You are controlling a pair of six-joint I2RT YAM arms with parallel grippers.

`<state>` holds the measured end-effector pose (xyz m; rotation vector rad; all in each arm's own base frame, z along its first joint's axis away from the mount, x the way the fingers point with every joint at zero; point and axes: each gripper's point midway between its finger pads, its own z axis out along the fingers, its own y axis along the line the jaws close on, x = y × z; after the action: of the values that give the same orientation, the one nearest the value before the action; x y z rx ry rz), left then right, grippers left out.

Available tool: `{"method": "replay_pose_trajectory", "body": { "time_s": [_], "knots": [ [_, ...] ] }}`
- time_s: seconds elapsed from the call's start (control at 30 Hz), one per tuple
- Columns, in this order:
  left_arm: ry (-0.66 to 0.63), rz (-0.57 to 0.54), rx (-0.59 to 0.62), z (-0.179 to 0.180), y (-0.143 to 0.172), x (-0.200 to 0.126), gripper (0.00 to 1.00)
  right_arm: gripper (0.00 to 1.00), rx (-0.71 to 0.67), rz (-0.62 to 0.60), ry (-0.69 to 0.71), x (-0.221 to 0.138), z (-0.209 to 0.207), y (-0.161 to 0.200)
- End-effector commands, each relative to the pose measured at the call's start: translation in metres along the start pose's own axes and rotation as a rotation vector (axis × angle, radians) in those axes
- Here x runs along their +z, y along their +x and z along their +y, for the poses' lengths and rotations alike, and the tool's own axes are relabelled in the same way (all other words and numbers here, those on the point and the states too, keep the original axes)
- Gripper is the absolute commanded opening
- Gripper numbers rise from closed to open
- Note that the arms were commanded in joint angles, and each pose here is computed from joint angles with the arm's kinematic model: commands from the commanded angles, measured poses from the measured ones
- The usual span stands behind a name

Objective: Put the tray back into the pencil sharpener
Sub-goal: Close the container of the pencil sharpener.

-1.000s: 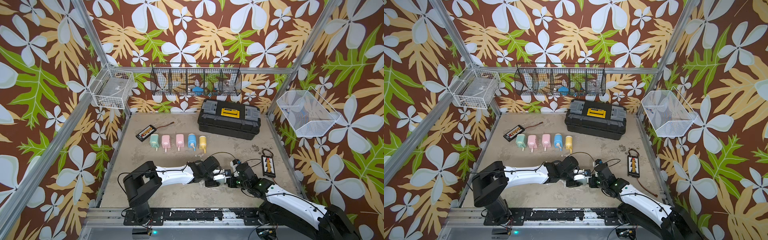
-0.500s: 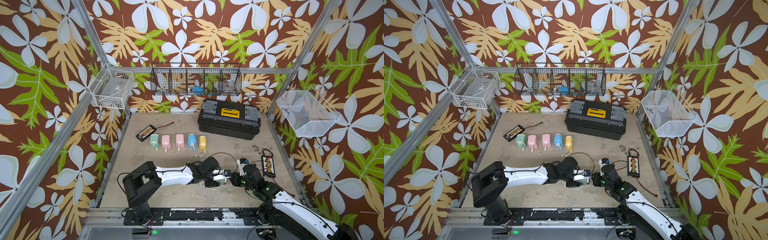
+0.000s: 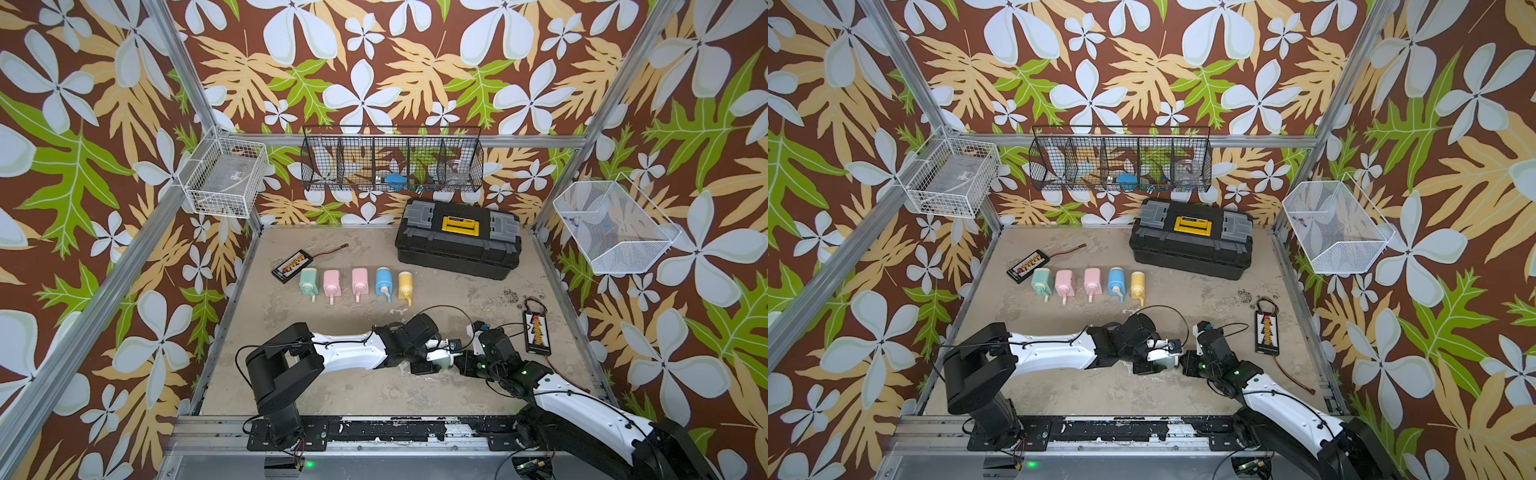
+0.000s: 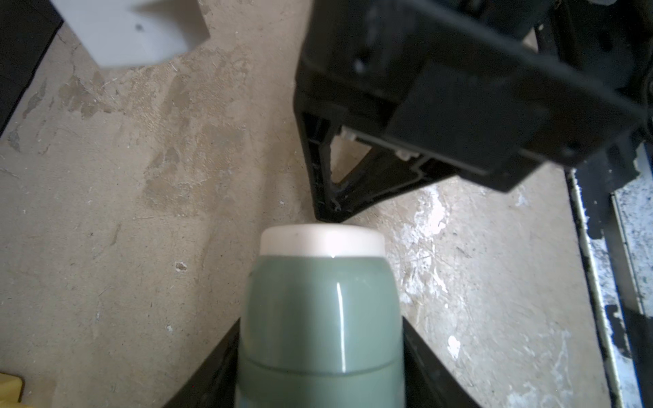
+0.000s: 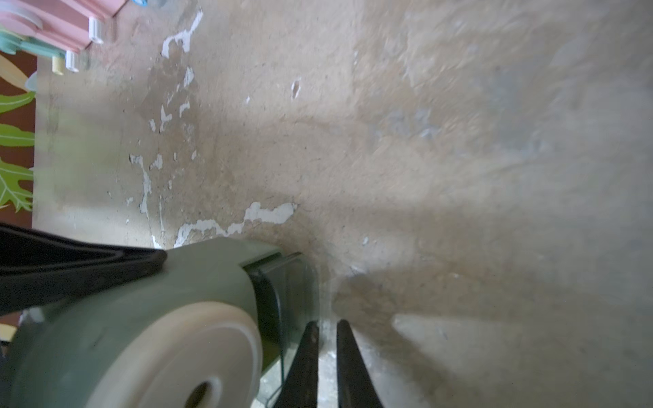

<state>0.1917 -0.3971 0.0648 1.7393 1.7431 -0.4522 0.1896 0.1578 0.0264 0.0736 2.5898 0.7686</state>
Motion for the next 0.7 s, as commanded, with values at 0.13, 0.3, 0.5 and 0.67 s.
{"method": "replay_pose_trajectory", "body": {
  "time_s": [0.13,0.3,0.5,0.67],
  "knots": [
    [-0.02,0.048,0.001,0.001,0.013,0.002,0.51,0.12,-0.03,0.048,-0.174,0.006,0.029,0.007],
    [-0.019,0.046,-0.002,0.001,0.013,0.002,0.5,0.12,-0.021,0.053,-0.21,0.008,0.032,0.009],
    [-0.03,0.037,-0.012,0.002,0.011,-0.001,0.46,0.13,-0.011,0.019,-0.141,0.003,0.023,0.003],
    [-0.096,-0.017,-0.062,0.016,-0.007,-0.016,0.43,0.18,-0.013,-0.14,0.085,-0.029,-0.003,-0.029]
  ]
}}
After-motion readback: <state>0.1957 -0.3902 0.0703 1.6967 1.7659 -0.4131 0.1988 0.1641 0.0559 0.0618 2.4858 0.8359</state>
